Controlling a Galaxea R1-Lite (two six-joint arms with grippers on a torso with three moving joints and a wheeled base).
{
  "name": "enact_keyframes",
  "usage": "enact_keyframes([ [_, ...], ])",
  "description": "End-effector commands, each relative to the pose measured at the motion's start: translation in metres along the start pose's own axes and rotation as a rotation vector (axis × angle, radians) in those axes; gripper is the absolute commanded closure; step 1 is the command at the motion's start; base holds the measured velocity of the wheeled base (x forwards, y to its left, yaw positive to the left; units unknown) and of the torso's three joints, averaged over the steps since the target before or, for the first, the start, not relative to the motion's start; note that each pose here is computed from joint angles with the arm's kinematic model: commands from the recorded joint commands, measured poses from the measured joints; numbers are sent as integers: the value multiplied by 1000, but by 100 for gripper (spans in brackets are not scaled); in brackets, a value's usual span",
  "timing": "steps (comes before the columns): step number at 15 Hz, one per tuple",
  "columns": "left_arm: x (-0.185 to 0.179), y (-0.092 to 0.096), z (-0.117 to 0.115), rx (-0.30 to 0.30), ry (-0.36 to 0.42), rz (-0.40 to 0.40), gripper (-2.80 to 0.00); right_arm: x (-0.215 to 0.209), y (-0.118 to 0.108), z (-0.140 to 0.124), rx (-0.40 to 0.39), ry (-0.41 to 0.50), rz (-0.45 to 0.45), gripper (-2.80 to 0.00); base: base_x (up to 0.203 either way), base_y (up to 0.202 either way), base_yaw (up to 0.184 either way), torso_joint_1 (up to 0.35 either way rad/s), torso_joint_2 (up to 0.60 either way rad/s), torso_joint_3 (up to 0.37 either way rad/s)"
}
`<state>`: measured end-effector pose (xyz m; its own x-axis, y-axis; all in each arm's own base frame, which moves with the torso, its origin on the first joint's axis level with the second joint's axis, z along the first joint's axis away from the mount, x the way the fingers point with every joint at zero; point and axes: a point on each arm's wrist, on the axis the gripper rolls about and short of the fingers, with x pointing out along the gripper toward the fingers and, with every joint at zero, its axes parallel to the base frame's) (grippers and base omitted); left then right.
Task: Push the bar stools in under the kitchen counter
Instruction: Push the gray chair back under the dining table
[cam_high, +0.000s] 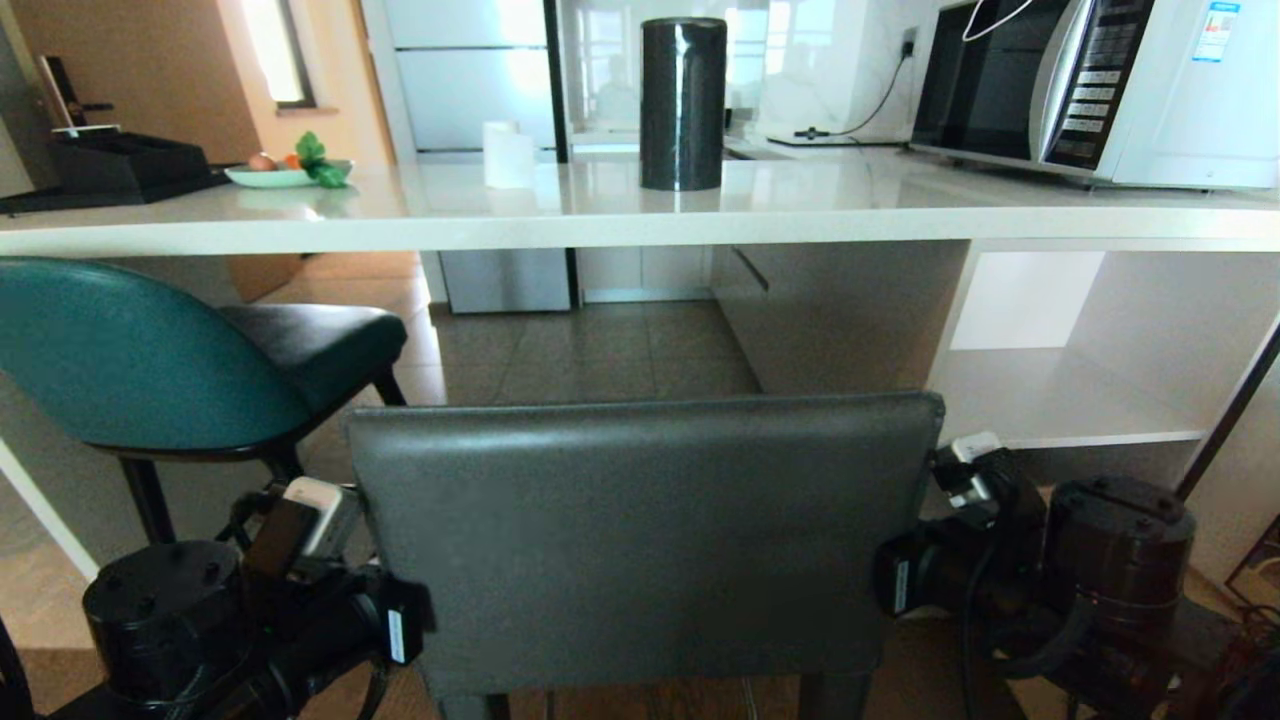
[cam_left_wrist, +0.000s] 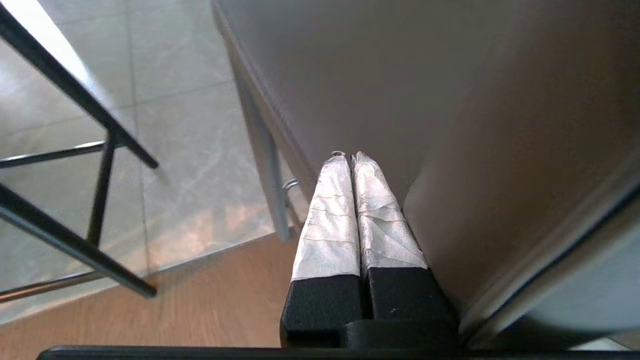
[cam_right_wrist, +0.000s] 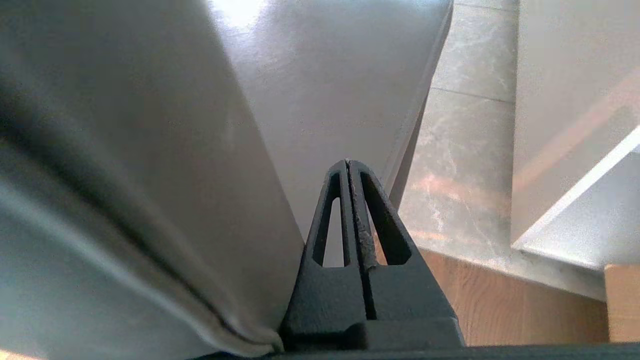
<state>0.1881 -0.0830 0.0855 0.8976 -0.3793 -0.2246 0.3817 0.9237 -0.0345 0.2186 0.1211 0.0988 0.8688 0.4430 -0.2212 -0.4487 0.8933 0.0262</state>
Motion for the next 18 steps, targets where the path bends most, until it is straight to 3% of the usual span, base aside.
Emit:
enact_keyframes([
  [1,-12,0,3,-5,-24,12,0,-18,-1,4,3,-23,3,0,0,0,0,0,0,0],
  [4,-15,-5,6,-1,-42,-6,0,-29,-2,-7,4,27,11,0,0,0,0,0,0,0],
  [9,-16,-31,2,33,-24,-131,0,-32,-17,-42,20,222,-39,0,0,0,0,0,0,0],
  [14,-5,-18,-6,23,25,-61,0,-33,-16,-26,23,141,-6,0,0,0,0,0,0,0],
  [18,-4,-32,-15,59,68,-122,0,21,-16,-10,18,59,0,0,0,0,0,0,0,0],
])
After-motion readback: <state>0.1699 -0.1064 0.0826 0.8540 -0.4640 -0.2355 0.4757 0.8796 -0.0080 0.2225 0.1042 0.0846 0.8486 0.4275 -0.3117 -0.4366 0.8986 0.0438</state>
